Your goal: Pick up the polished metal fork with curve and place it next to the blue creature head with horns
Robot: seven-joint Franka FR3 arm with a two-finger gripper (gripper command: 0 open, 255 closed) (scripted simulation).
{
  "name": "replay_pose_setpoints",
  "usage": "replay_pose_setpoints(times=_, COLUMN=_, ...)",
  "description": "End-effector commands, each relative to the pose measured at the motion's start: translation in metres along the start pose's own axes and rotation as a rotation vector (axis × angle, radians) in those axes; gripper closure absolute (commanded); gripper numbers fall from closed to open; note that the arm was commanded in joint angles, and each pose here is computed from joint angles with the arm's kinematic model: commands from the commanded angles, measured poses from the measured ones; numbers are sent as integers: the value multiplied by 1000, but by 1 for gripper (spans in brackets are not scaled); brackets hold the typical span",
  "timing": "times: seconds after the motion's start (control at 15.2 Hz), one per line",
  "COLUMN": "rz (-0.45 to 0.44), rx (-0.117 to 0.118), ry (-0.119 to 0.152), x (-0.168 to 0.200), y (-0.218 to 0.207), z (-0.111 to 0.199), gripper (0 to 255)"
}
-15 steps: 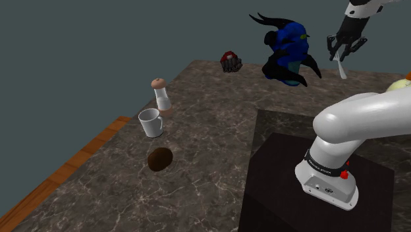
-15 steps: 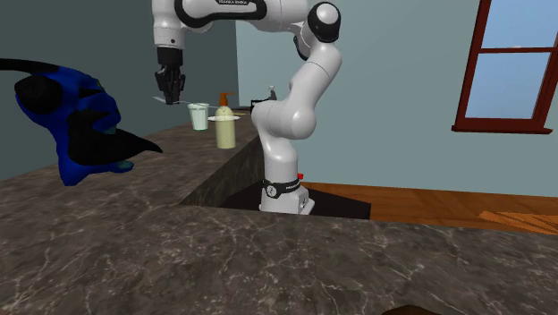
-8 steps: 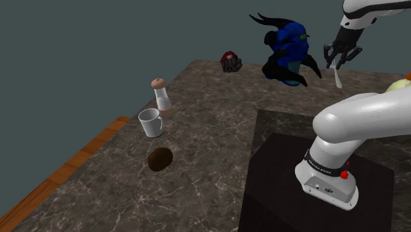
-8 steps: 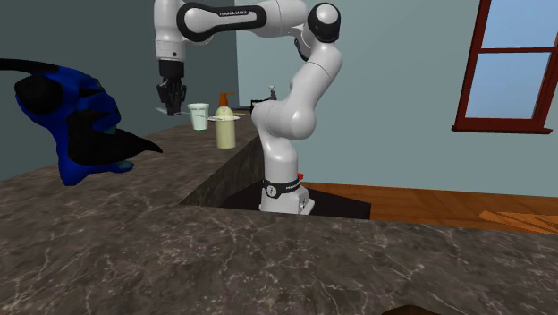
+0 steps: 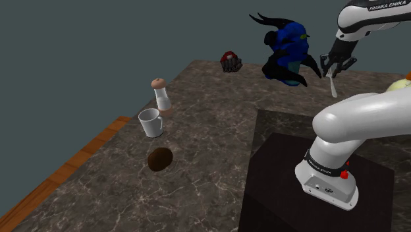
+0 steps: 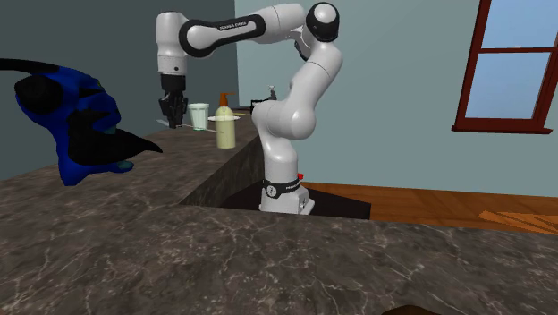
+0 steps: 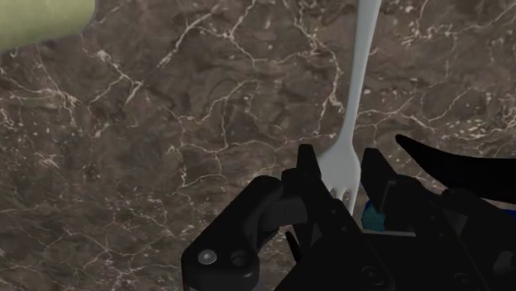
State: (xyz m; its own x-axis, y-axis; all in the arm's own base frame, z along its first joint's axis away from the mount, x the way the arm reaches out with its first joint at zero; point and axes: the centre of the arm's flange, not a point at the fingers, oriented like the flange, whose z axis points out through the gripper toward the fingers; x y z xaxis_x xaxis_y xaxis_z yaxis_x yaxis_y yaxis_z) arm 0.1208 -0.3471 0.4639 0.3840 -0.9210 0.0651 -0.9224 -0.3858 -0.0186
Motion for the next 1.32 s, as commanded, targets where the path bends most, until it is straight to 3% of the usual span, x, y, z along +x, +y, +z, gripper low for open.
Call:
replay_pose_setpoints(times=0.0, rz=0, rx=0, ry=0, x=0, y=-1, z=10, gripper=255)
replay_pose_setpoints(times=1.25, rz=0, rx=0, ry=0, x=-7, y=1, z=110, gripper=255)
